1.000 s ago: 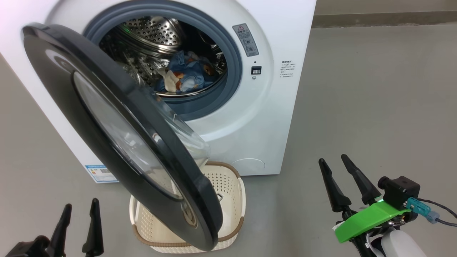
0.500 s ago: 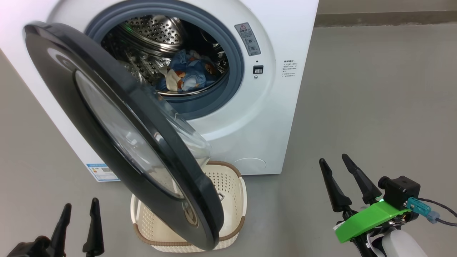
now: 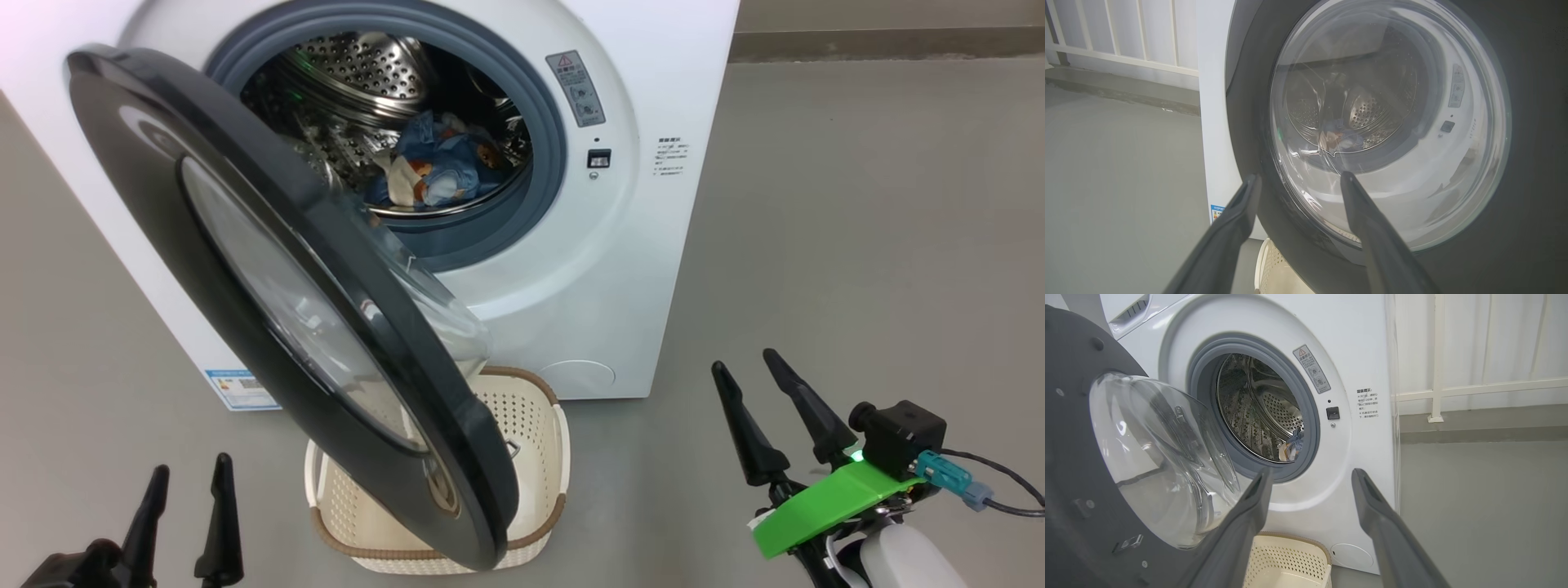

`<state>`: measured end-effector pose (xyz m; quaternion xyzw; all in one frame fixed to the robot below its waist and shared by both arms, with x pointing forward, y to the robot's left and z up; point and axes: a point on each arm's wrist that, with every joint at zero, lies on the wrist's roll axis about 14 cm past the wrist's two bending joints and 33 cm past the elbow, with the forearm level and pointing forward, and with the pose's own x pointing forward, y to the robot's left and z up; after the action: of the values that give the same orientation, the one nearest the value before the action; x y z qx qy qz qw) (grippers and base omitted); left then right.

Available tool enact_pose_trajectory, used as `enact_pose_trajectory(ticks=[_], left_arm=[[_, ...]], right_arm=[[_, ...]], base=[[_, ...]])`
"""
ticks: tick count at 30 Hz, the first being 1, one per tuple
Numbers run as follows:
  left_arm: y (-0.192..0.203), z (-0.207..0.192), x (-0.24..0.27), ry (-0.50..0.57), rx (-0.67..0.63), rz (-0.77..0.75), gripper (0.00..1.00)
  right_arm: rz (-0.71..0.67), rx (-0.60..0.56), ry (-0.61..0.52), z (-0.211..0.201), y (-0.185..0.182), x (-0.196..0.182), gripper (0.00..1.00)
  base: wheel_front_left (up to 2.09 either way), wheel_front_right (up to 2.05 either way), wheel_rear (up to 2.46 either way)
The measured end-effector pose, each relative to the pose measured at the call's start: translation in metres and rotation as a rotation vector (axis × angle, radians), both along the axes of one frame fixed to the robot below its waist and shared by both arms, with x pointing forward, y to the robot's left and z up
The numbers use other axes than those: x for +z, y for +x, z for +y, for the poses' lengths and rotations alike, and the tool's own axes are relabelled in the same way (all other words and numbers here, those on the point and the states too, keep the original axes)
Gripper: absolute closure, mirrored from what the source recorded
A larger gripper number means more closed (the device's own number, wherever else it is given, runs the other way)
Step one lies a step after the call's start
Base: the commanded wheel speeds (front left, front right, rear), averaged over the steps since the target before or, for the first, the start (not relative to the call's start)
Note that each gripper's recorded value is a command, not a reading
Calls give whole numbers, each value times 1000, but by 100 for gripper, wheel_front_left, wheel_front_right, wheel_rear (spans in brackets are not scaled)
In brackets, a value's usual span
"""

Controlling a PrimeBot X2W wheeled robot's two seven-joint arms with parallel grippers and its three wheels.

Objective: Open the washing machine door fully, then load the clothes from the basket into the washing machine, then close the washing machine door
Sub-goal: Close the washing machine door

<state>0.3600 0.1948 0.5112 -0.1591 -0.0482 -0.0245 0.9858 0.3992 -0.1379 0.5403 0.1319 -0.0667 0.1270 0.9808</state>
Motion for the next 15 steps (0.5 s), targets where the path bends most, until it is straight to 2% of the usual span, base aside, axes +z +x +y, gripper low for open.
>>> enact_pose_trajectory(ticks=[1,2,3,5,9,15], left_arm=[[-1,0,0,0,-1,1,0],[-1,0,0,0,-1,1,0],[-2,0,-1,-1,1,2,0],[-5,4,-1,-1,12,4,0],[-11,10,-2,-3,34,7,0],[-20,23,-3,-7,78,9,0]], right_arm=[[-4,9,4,3,0,1,57],[-11,20,22,8,1,5,75],[-22,37,39,14,1,9,100],[-76,90,92,34,2,30,100],[-186,181,122,61,1,70,100],[-346,380,200,114,-25,127,100]], base=[[0,0,0],[0,0,0],[0,0,0],[0,0,0],[0,0,0],[0,0,0]])
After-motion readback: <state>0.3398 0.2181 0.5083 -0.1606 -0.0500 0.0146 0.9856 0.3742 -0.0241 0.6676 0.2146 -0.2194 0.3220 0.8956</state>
